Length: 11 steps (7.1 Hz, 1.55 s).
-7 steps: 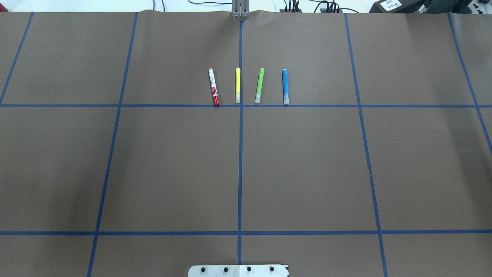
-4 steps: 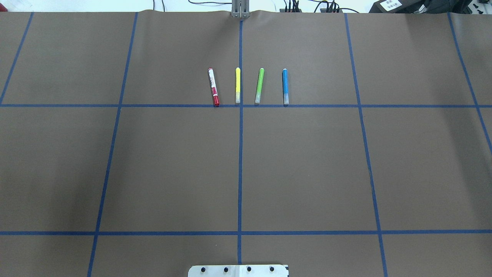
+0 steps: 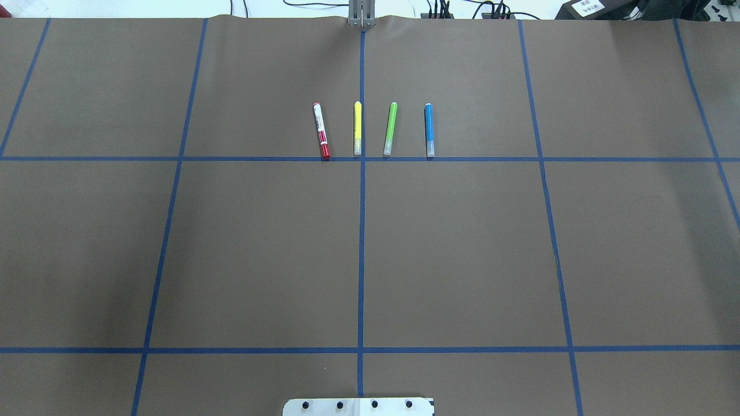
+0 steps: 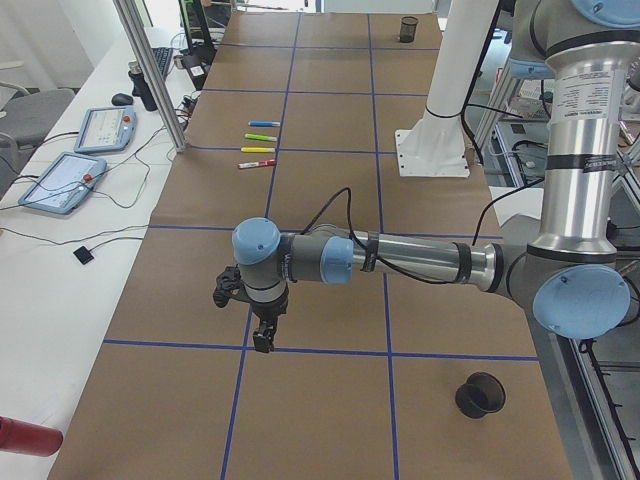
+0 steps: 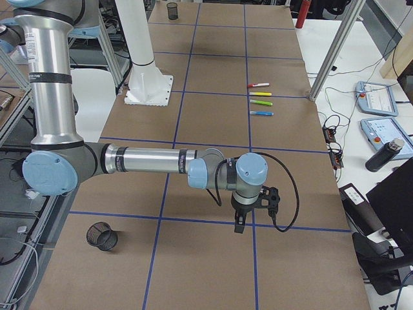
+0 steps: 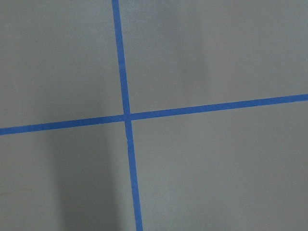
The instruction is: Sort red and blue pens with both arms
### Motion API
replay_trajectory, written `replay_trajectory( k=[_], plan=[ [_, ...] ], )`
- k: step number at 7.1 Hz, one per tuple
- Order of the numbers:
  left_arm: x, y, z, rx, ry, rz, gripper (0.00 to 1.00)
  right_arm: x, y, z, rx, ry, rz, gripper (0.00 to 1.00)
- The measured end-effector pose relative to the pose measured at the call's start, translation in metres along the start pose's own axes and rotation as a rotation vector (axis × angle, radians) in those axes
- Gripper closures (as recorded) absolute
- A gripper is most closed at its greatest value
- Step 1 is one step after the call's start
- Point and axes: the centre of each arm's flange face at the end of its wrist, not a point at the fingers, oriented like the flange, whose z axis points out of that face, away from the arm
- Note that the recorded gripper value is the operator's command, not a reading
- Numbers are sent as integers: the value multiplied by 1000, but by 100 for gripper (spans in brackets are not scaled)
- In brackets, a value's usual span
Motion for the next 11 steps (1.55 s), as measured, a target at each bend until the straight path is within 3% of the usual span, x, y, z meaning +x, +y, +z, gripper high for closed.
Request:
replay_trajectory(
  k=[7, 10, 11],
  plan=[
    [4, -10, -3, 8, 7, 0, 0, -13, -8, 0, 6, 13, -21, 1],
    [16, -31, -12, 27, 47, 9, 9, -6, 9, 14, -15, -52, -11, 1],
    [25, -46, -22, 42, 50, 9, 2, -8, 9, 13, -6, -66, -18, 1]
  ],
)
